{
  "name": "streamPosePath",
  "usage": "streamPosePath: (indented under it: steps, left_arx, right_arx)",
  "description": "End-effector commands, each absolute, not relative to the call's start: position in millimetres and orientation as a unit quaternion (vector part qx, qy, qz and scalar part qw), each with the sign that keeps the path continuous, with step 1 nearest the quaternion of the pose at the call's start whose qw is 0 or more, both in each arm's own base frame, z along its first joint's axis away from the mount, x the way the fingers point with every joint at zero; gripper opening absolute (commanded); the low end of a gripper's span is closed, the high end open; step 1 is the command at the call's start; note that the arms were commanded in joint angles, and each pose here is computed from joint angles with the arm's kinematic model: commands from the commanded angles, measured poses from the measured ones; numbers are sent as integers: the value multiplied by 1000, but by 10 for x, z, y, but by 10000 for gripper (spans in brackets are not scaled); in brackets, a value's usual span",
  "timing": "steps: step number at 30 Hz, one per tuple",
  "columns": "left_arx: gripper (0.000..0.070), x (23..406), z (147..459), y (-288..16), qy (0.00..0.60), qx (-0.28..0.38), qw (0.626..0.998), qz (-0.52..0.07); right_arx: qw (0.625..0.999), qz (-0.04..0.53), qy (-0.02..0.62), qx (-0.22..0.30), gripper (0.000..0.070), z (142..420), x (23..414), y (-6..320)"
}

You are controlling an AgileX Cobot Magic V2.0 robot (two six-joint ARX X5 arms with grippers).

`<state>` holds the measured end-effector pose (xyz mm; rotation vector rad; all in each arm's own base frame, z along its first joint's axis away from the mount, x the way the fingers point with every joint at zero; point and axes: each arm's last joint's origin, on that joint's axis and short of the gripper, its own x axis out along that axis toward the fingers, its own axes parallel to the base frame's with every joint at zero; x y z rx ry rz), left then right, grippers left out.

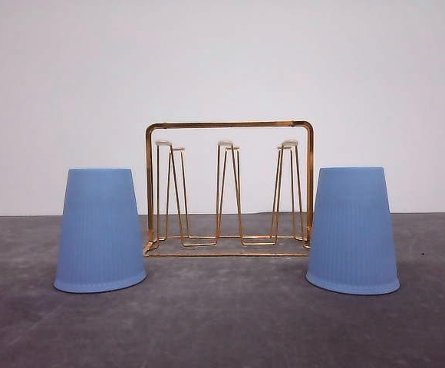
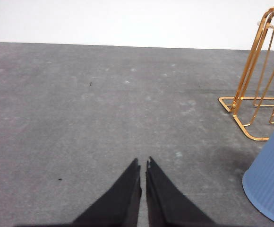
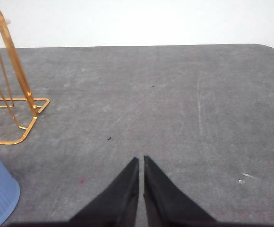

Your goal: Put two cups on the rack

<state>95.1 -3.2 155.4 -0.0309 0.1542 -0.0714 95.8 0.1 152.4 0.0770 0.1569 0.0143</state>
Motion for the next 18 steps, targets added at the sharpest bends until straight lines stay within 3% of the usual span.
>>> streamPosePath:
  steps: [1, 9, 14, 18]
  left_arx:
    - [0, 960, 1520, -32, 77, -17, 996, -36]
    - [0, 960, 1522, -32, 77, -42, 996, -35]
    - [0, 964, 1549, -33, 67, -186, 980, -27]
    - [1, 960, 1613, -33, 52, -272, 960, -26]
  right_arx:
    - [997, 7, 74, 36, 14, 1523, 961, 1]
    - [997, 7, 74, 36, 14, 1524, 961, 1]
    - [997, 9, 59, 54, 13, 1554, 965, 3]
    - [989, 11, 19, 148, 10, 1642, 969, 4]
